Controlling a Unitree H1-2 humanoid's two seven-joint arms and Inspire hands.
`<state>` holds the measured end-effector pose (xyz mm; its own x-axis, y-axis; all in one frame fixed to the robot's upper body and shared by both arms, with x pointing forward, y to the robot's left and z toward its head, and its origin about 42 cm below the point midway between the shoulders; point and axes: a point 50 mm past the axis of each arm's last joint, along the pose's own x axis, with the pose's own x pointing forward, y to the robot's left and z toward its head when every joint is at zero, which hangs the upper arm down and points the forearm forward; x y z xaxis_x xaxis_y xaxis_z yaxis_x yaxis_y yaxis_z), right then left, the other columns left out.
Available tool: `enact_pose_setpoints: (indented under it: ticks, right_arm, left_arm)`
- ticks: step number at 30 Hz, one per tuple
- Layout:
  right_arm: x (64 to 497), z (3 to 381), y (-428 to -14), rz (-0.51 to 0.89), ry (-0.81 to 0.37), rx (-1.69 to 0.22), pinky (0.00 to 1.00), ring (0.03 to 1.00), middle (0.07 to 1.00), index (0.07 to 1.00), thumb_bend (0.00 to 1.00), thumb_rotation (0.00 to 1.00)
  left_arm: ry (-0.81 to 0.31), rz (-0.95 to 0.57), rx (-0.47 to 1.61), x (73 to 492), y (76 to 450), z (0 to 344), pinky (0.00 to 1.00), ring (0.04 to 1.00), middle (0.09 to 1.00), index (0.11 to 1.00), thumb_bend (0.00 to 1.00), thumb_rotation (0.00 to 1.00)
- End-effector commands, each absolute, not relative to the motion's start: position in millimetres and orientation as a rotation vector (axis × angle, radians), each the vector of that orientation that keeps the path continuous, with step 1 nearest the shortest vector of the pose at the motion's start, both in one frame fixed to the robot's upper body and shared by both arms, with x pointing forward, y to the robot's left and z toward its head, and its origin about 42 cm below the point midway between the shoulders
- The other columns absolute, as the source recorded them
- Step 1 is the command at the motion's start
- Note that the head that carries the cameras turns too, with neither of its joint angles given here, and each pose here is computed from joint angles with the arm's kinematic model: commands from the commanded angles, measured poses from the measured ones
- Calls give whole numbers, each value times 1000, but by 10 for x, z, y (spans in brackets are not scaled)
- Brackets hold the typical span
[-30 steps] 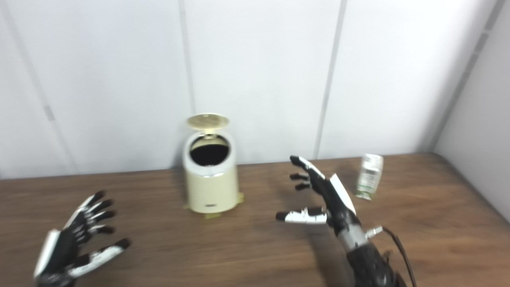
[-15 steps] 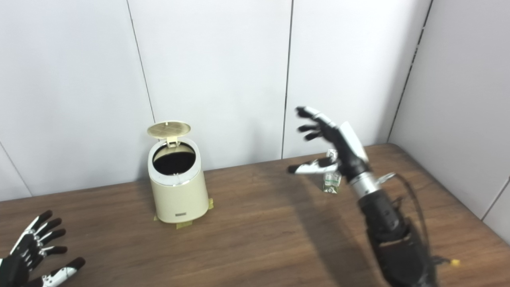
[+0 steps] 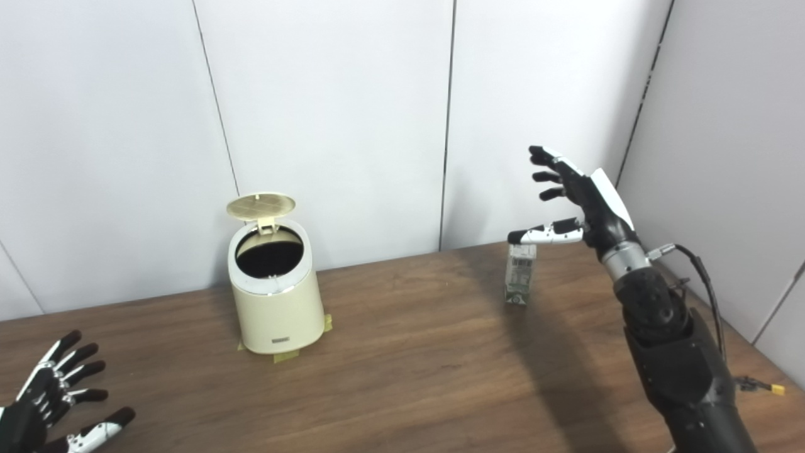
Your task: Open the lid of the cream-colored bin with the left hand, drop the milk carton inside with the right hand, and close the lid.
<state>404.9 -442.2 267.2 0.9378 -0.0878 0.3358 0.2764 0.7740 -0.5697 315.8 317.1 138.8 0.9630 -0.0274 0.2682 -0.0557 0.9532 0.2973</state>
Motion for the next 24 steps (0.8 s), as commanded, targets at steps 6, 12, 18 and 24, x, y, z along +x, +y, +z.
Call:
enact_pose_setpoints:
  ticks: [6,12,18,24]
  right_arm:
    - [4170,2773,-4637,-131,-231,-625,870,935,959,961,884,161]
    - [4245,2543,-4686,-105,-149,-538,958,964,972,980,881,93]
    - [4278,2339,-4735,-103,-103,-489,979,982,988,1000,843,66]
    - [4330,2192,-4802,-132,-65,-487,936,973,997,1000,858,90]
  left_arm:
    - [-344,2,322,3233,3216,1588,644,809,876,950,718,20]
    - [-339,-25,319,3228,3227,1561,650,813,872,946,720,24]
    - [-338,-39,308,3222,3220,1547,643,811,870,946,722,14]
    - [-336,-34,344,3236,3196,1533,626,788,862,936,713,32]
